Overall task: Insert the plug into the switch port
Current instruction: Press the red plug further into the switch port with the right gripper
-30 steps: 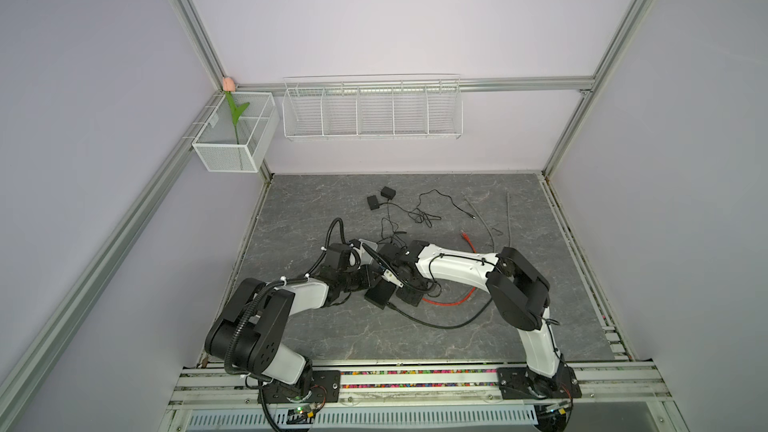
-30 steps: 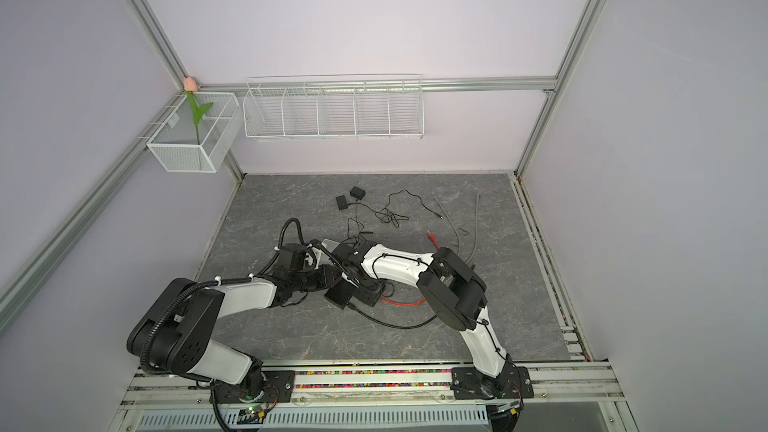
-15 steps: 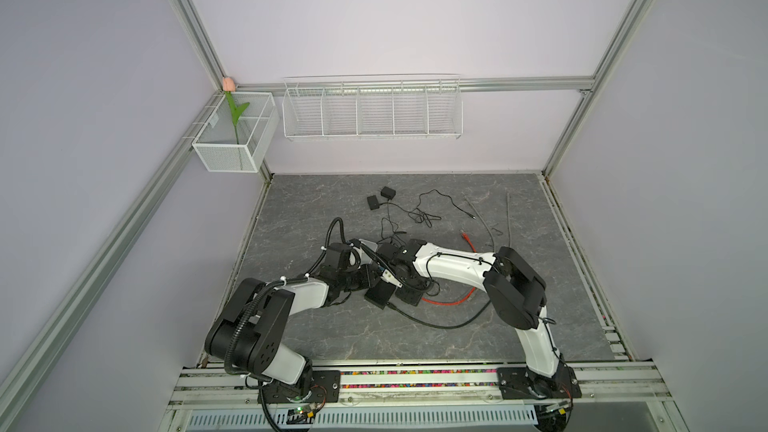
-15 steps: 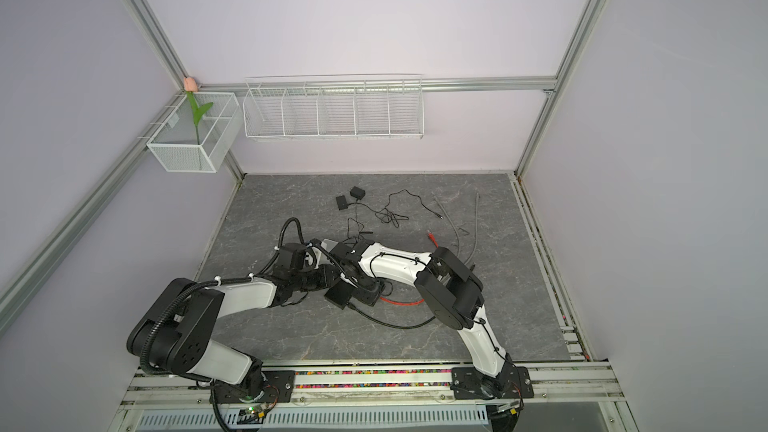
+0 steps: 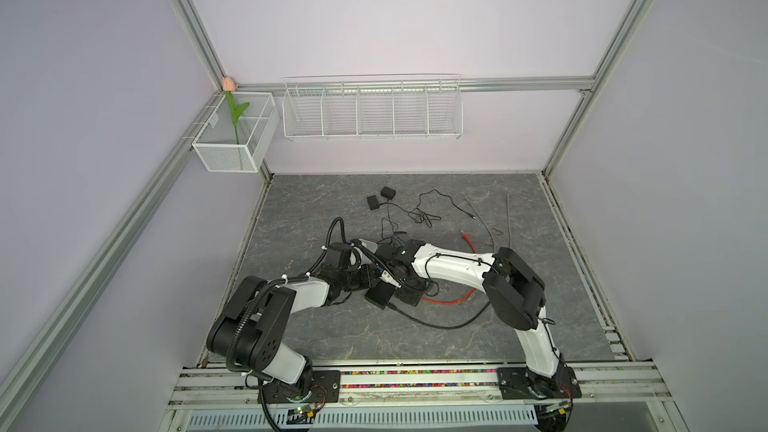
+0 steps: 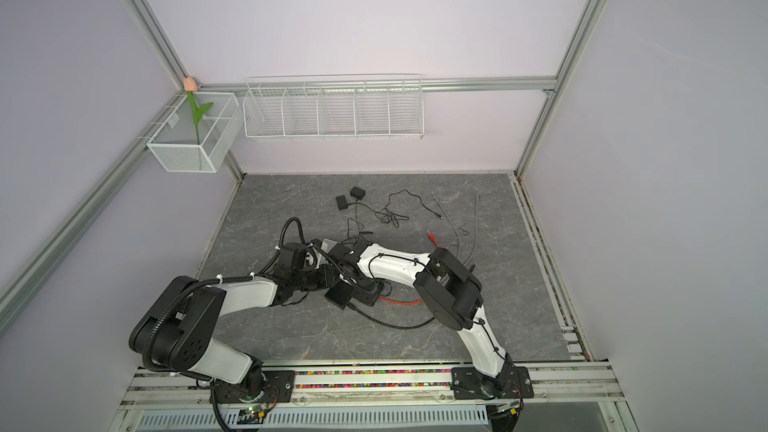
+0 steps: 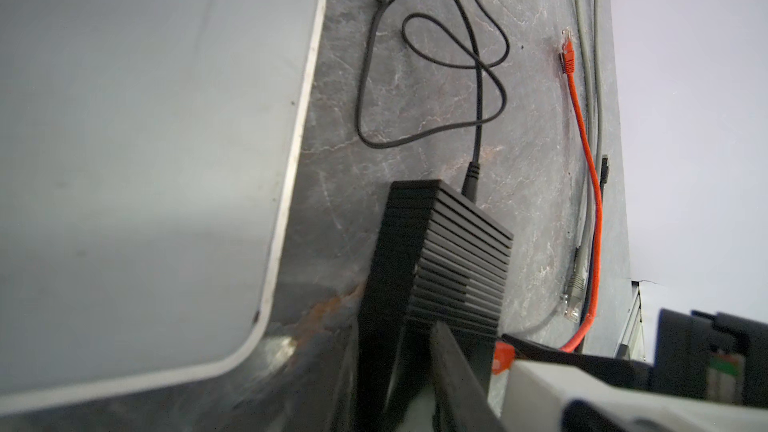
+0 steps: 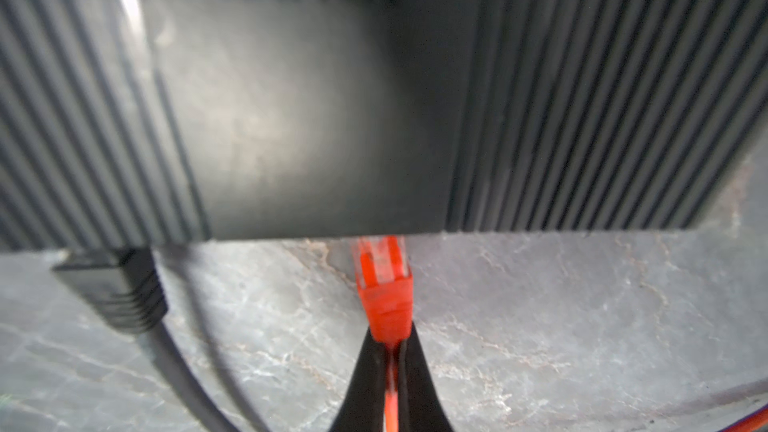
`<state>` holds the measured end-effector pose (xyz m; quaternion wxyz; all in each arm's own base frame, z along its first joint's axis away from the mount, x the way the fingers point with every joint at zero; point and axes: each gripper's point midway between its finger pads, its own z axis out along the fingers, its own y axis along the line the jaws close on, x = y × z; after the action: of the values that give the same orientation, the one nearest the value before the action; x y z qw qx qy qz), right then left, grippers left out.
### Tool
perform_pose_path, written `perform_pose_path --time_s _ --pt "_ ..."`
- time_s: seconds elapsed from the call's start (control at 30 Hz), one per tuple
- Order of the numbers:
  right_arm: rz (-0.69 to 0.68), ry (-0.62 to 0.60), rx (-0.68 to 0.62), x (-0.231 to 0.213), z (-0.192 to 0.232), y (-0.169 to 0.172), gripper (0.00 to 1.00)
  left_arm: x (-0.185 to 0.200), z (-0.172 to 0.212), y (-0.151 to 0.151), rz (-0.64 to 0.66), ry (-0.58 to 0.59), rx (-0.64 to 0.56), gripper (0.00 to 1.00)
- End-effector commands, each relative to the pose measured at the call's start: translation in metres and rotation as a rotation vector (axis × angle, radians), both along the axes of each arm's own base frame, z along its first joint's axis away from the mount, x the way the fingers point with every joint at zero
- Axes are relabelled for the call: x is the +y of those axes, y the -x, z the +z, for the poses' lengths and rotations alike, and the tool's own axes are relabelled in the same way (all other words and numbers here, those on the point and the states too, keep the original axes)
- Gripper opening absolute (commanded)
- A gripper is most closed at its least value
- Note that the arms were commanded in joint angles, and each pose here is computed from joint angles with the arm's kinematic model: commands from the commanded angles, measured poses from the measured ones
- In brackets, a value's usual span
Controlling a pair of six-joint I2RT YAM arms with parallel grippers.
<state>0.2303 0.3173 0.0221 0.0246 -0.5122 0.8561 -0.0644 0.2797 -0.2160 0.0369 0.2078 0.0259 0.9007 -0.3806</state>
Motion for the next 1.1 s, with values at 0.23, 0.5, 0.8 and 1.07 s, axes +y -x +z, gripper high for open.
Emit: perform_pose_path --time_s 0.23,0.5,0.8,1.07 --pt "-0.021 -0.142 -0.112 0.034 0.006 -0.018 0.06 -0.007 -0.001 0.004 -0.042 0.011 0.011 0.3" --pt "0.027 -0.313 -0.189 0.06 0.024 -0.018 0.06 -0.011 -0.007 0.01 -0.066 0.006 0.027 0.3" --pt "0.106 -0.458 -0.251 0.077 0.047 -0.022 0.06 -0.023 -0.012 0.021 -0.137 -0.039 0.036 0.3" --pt "0.154 -0.517 -0.264 0.082 0.049 -0.023 0.07 -0.028 -0.019 0.029 -0.167 -0.047 0.053 0.3"
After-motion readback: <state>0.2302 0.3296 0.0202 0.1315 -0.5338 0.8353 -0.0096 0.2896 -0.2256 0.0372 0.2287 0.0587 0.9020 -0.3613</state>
